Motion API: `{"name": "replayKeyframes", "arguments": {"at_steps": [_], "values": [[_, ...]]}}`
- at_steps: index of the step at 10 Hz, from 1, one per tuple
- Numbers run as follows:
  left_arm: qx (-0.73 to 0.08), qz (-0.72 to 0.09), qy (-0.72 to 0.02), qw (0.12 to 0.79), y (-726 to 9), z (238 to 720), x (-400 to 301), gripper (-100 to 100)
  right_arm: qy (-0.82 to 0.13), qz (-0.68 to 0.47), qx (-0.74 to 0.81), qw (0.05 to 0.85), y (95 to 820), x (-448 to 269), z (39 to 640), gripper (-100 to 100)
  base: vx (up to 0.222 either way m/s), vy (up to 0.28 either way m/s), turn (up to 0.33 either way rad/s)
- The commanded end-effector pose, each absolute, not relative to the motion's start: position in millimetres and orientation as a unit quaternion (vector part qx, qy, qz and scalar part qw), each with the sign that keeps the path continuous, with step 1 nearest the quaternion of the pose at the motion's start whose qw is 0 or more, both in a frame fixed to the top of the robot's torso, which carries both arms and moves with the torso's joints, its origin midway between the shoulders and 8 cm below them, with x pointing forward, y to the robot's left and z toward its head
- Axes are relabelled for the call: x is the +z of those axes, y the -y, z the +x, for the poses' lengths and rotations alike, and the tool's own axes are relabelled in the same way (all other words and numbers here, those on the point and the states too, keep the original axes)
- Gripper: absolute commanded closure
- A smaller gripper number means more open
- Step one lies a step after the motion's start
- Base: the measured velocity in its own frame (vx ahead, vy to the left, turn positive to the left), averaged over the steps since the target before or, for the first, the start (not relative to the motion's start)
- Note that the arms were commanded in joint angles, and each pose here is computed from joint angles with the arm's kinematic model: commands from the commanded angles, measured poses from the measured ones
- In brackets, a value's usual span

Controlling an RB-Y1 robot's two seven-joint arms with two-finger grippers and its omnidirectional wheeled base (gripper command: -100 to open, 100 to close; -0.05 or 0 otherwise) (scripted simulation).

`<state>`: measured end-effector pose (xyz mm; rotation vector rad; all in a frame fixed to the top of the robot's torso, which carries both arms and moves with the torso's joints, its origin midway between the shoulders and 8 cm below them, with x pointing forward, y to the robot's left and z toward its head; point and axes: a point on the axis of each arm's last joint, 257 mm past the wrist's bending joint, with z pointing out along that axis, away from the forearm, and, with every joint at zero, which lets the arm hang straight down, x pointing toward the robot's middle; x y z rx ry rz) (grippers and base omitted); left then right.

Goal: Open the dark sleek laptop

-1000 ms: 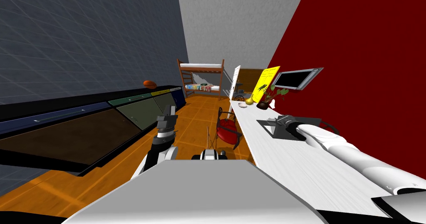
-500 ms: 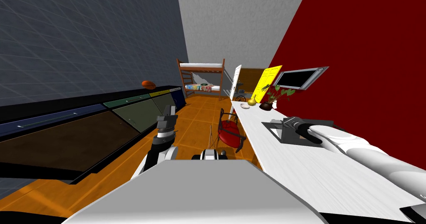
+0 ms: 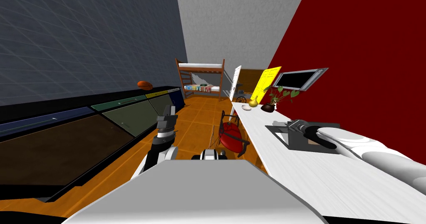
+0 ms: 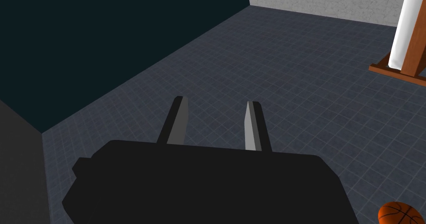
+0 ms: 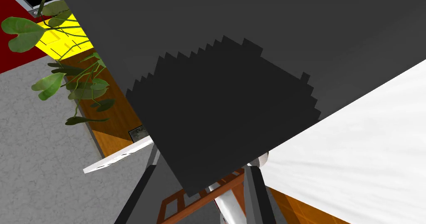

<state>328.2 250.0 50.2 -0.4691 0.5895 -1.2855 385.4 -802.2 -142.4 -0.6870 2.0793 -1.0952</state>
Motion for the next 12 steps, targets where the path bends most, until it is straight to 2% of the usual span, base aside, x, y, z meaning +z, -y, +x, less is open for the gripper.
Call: {"name": "replayKeyframes", "arguments": {"at_steps": [1,8,9,10,12], "values": [[-0.585,-0.213,-0.268,0.735,-250,328,50,0,-0.814,-0.286,-0.405,0.303,807,-160,362,100,0.17,0.014,-0.026],[-0.585,-0.213,-0.268,0.735,-250,328,50,0,-0.841,-0.324,-0.374,0.221,822,-184,305,100,0.117,0.023,-0.002],[-0.585,-0.213,-0.268,0.735,-250,328,50,0,-0.834,-0.319,-0.384,0.235,821,-175,316,100,0.028,0.023,-0.033],[-0.585,-0.213,-0.268,0.735,-250,328,50,0,-0.844,-0.334,-0.37,0.199,824,-196,290,100,0.049,0.0,-0.082],[-0.585,-0.213,-0.268,0.735,-250,328,50,0,-0.848,-0.341,-0.364,0.181,825,-206,276,100,0.034,0.008,-0.073]]}}
